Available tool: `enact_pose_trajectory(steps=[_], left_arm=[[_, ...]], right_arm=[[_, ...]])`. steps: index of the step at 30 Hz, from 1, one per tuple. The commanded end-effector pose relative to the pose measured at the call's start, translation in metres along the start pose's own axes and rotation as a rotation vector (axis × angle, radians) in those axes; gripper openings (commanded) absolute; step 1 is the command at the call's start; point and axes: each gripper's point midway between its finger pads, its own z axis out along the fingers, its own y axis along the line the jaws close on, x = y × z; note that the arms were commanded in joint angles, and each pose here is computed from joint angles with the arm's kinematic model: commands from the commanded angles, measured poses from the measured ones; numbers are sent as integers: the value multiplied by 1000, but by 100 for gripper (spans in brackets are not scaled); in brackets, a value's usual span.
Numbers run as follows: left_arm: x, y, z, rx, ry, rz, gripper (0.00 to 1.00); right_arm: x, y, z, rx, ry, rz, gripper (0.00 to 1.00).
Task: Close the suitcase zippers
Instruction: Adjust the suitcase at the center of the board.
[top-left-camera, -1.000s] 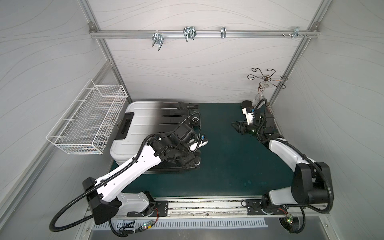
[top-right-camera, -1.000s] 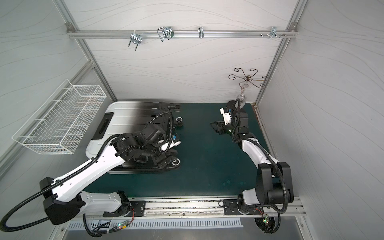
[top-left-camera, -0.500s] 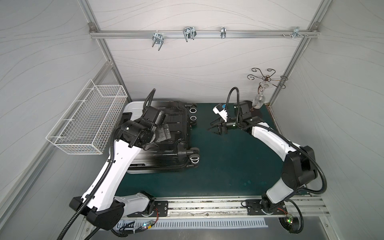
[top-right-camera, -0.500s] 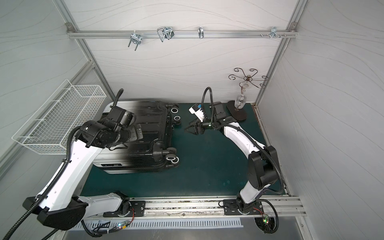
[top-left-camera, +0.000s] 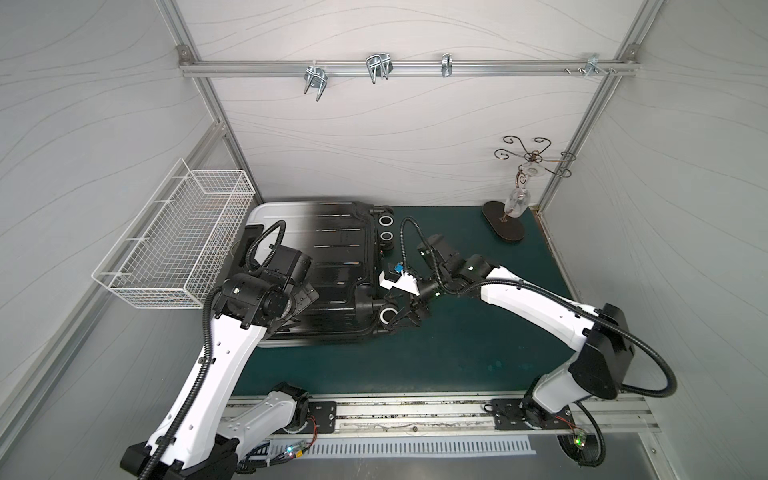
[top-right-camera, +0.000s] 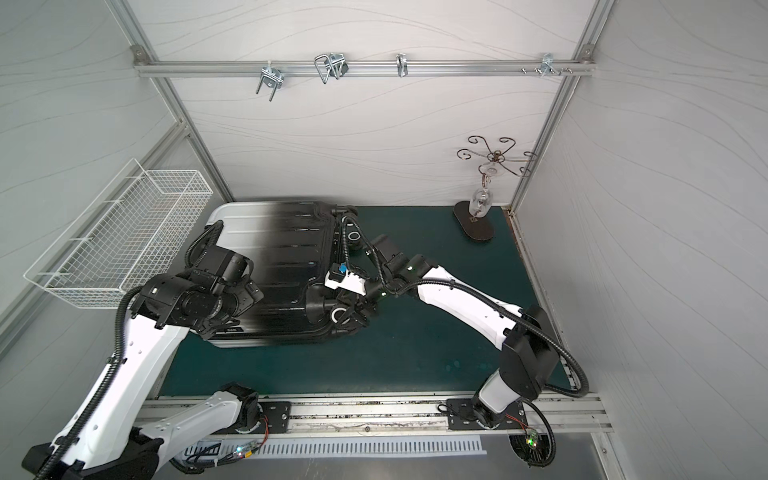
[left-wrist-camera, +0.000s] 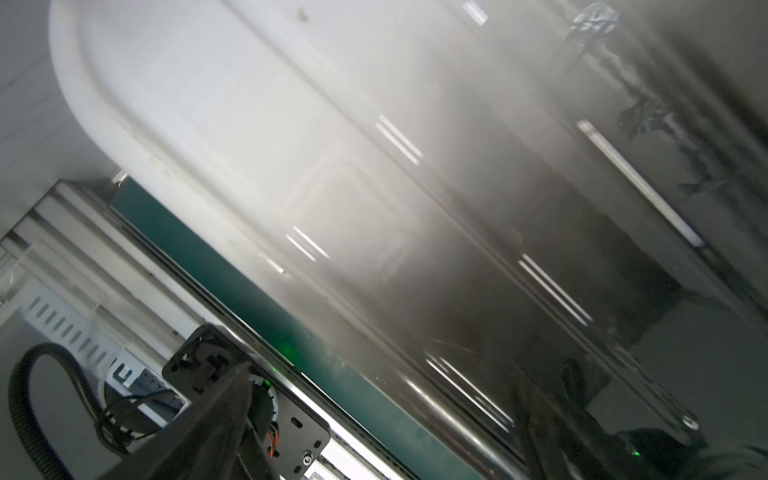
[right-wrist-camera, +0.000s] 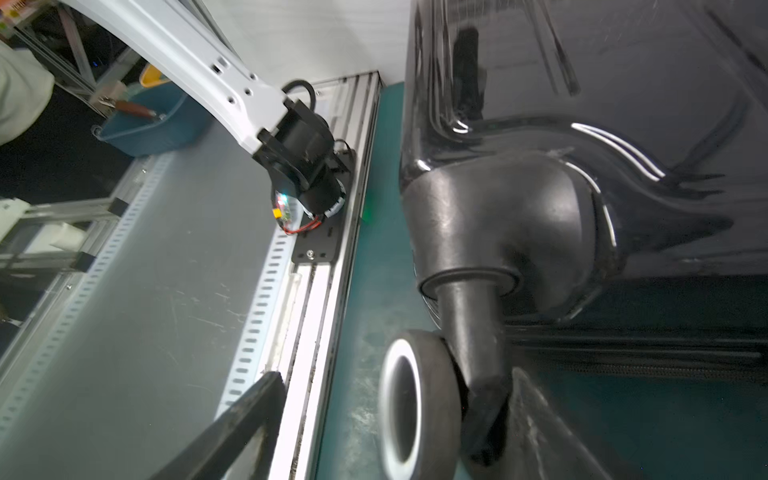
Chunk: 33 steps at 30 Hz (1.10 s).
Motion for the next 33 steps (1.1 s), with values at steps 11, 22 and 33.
enact_pose_trajectory(steps=[11,22,33], left_arm=[[0,-28,37,66,37,-32,98],[4,-161,44,351,144,339,95],[-97,-183,59,259,-22,374,99]], right_arm=[[30,7,12,84,125,-52,14],[36,131,-11,75,24,-54,2],[-44,161,56,-198,-57,-161,66]])
